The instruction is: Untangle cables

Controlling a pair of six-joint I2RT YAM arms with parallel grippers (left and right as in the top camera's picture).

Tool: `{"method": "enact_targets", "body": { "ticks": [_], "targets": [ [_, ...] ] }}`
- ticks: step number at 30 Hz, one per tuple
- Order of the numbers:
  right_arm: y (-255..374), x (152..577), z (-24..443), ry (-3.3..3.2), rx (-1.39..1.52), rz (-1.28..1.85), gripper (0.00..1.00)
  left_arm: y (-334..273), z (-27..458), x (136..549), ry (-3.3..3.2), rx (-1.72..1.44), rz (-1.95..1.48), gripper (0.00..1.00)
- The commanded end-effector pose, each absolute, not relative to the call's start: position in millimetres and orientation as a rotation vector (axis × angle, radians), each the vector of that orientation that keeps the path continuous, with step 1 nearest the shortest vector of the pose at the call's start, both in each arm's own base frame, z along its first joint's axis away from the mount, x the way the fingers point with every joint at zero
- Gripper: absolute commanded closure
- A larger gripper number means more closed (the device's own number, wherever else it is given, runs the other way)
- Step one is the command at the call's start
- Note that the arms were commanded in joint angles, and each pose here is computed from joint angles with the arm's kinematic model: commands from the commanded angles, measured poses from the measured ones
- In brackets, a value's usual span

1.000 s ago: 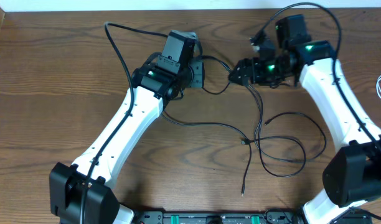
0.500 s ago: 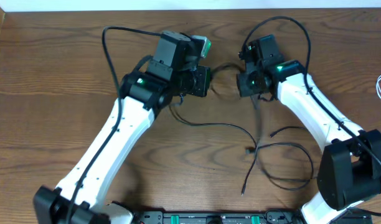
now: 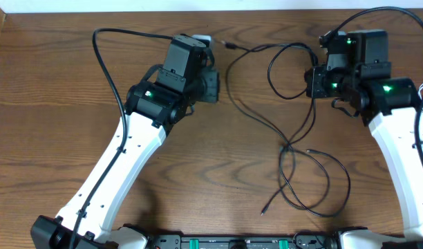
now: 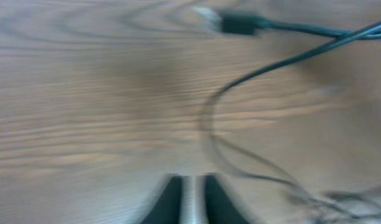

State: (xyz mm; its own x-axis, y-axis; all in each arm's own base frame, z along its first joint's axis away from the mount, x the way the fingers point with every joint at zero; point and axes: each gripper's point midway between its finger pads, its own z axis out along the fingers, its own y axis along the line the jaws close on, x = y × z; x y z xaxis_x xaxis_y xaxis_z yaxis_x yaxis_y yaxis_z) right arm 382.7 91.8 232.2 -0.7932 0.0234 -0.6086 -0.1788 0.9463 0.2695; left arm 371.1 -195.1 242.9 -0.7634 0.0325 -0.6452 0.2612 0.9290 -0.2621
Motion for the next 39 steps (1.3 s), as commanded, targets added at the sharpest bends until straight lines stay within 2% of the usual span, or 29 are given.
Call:
{"method": "enact_targets", "body": {
  "ticks": [1,2,7,11,16,22,24,25,26,28,29,34,38,39],
  "targets": [
    [108.1,381.0,221.6,2.498,-0.079,0.526,0.99,-244.6,256.8,344.1,2.434,0.22,-0.911,0.31],
    [109.6,381.7,218.0,2.511,-0.058,0.524,0.99,-249.8,259.9,340.4,2.448,0.171,-0.985,0.26],
    [96.7,392.3,193.1,2.57,0.111,0.377,0.99,-254.4,261.2,335.0,2.478,0.103,-1.055,0.24],
    [105.6,393.4,179.1,2.612,0.121,0.421,0.99,-261.1,260.7,330.0,2.484,0.117,-1.062,0.24],
    [131.6,385.1,175.7,2.641,0.052,0.526,0.99,-260.2,245.9,335.0,2.524,-0.133,-0.969,0.24],
    [143.1,375.6,175.1,2.67,0.036,0.592,0.99,-277.9,237.3,343.4,2.465,-0.218,-1.037,0.26],
    [145.9,372.9,175.2,2.677,0.03,0.617,0.99,-283.2,232.6,348.5,2.451,-0.208,-1.047,0.37],
    [150.3,370.9,176.7,2.678,0.019,0.657,0.99,-285.7,230.4,351.3,2.447,-0.205,-1.05,0.5],
    [153.3,369.6,177.8,2.678,0.011,0.684,0.99,-287.1,228.0,352.9,2.448,-0.204,-1.05,0.56],
    [159.1,366.1,179.7,2.681,-0.003,0.736,0.99,-286.6,220.3,358.5,2.452,-0.219,-1.021,0.76],
    [163.4,360.8,180.2,2.691,-0.032,0.776,0.99,-280.9,212.9,365.5,2.449,-0.25,-0.96,0.92],
    [162.9,330.3,177.0,2.76,-0.208,0.886,0.99,-222.3,210.6,404.7,2.318,-0.426,-0.634,0.92],
    [174.6,305.6,206.9,2.59,-0.467,1.273,0.99,-186.5,206.2,418.2,2.307,-0.476,-0.538,0.92],
    [176.8,298.2,227.0,2.453,-0.535,1.445,0.99,-171.9,200.9,419.4,2.323,-0.514,-0.504,0.93]
  ]
}}
